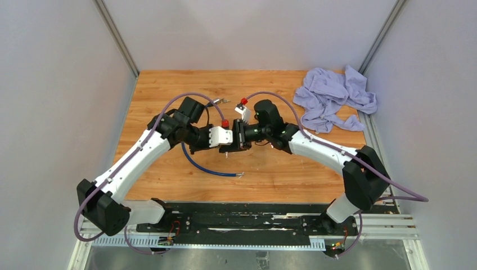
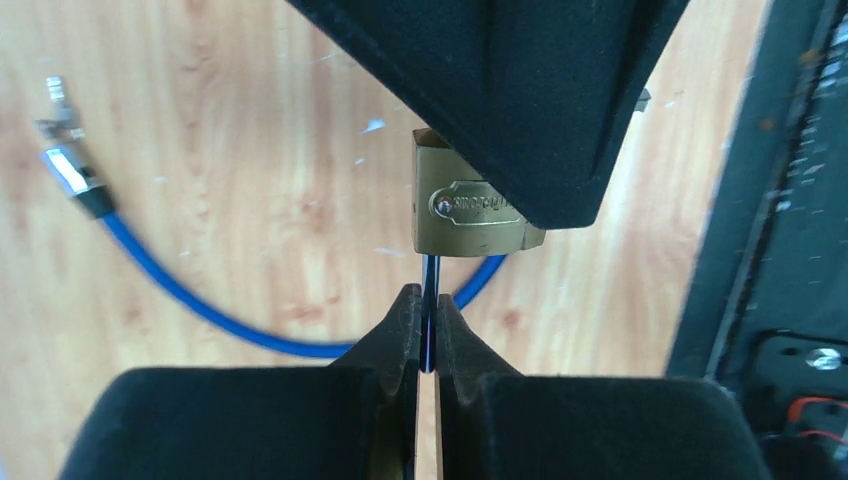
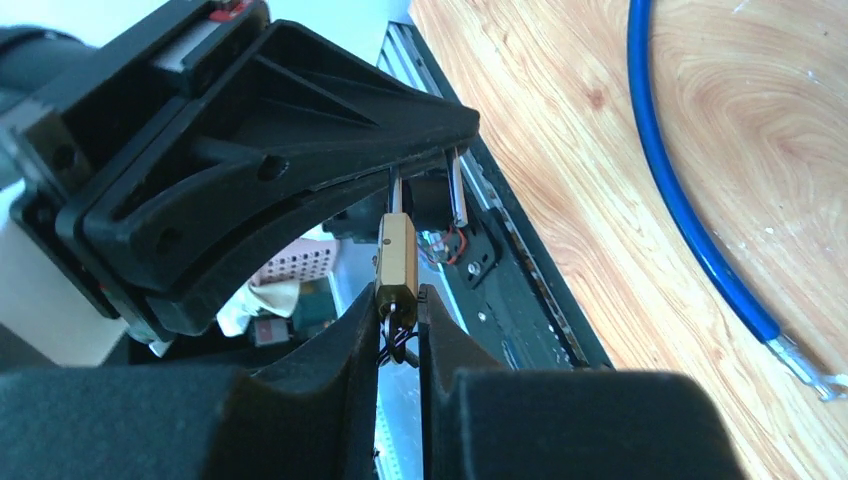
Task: Unlock with the key
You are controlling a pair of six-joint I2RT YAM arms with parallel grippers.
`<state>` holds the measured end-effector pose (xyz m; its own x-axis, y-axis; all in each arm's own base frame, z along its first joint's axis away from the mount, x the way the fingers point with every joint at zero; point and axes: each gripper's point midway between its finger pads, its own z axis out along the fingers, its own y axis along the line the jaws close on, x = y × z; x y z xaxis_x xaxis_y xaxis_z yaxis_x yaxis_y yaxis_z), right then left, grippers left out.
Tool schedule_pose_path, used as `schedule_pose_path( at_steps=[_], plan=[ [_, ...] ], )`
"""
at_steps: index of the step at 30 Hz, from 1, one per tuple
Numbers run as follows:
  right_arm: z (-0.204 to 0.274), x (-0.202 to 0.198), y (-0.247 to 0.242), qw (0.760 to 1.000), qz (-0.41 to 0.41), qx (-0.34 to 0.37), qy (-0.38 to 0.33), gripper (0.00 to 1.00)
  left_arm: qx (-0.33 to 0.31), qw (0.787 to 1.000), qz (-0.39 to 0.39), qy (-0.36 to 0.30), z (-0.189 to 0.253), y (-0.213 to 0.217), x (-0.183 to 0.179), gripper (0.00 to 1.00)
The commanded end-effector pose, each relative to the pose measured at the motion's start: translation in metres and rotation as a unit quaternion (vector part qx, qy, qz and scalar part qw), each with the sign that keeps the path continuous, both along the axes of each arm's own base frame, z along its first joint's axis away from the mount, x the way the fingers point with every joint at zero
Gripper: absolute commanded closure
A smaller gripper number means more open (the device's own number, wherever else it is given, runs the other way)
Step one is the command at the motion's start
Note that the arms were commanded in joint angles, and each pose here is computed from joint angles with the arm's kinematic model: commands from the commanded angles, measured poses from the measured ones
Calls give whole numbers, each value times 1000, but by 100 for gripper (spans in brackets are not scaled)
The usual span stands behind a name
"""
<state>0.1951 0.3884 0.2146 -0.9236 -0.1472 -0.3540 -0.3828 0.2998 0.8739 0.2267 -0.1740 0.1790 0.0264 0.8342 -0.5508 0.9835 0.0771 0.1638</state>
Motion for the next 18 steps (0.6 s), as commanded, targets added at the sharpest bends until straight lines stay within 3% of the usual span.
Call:
schedule_pose_path(
  at_steps=[1,3,5,7,10,18],
  plan=[
    [11,12,17,998,-33,53,32,99,27,982,-39,-184,32,-4,43,87],
    [10,24,17,996,-46,60,38,99,58,965,-70,-244,29,-2,52,61],
    [7,35,15,996,-55,61,44,99,91,954,-99,-269,20,0,56,44],
    [2,46,10,995,-63,57,46,99,108,950,-105,-272,15,1,58,23],
    [-12,61,-3,995,-73,42,47,99,106,954,-73,-271,27,1,65,1],
    [-71,90,-36,994,-87,-69,-3,99,33,965,54,-255,66,12,81,2]
  ],
)
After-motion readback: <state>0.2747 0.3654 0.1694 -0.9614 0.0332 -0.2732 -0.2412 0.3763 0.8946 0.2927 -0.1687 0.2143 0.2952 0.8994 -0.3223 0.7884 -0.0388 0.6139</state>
